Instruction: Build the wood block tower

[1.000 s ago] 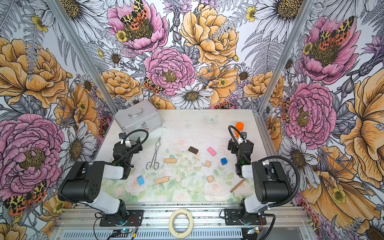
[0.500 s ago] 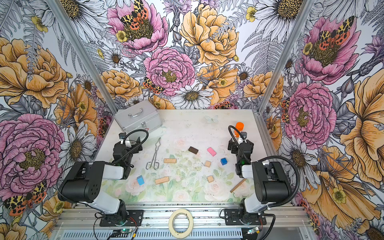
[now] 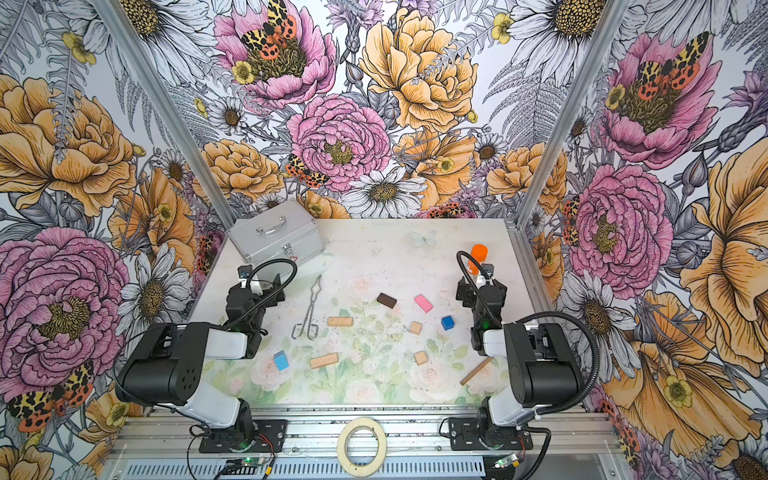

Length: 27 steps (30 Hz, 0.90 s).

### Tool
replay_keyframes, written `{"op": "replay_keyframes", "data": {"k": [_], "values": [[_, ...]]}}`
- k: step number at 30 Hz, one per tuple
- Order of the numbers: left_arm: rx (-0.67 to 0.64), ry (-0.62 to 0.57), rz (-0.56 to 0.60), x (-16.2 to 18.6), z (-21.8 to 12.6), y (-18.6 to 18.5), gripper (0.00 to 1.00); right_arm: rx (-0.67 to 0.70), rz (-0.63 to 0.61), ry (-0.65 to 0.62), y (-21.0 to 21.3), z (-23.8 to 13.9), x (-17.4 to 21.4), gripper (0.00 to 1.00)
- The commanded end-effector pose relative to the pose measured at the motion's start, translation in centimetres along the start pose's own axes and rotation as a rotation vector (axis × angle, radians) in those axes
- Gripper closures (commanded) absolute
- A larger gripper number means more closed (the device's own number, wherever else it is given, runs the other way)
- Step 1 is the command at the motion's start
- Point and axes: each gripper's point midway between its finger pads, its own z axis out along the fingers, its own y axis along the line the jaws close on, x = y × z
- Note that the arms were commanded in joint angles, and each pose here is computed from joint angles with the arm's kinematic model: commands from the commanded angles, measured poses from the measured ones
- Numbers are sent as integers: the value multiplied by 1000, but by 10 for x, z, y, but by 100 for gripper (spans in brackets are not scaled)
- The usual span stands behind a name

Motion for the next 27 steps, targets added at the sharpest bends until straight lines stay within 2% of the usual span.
{"op": "replay_keyframes", "data": {"k": [1, 4, 8, 11, 15, 20, 24, 27], "values": [[8, -28, -3, -14, 1, -4, 2, 9, 8, -36, 0, 1, -11, 4], [-102, -1, -18, -32, -1, 11, 3, 2, 3, -11, 2, 2, -16, 5], [-112, 5, -5, -61, -11, 4, 5, -8, 12, 109, 5, 1, -48, 12], [-2, 17, -55, -87, -21, -19, 8, -134, 50, 135, 29, -8, -70, 15], [196, 65, -117, -118, -41, -66, 17, -247, 73, 207, 73, -29, -90, 19], [363, 154, -159, -117, -55, -119, 23, -453, 116, 291, 149, -55, -90, 23], [524, 308, -225, -93, -56, -166, 29, -584, 173, 377, 205, -69, -79, 26], [550, 402, -198, -73, -57, -187, 29, -661, 182, 443, 244, -78, -66, 27]]}}
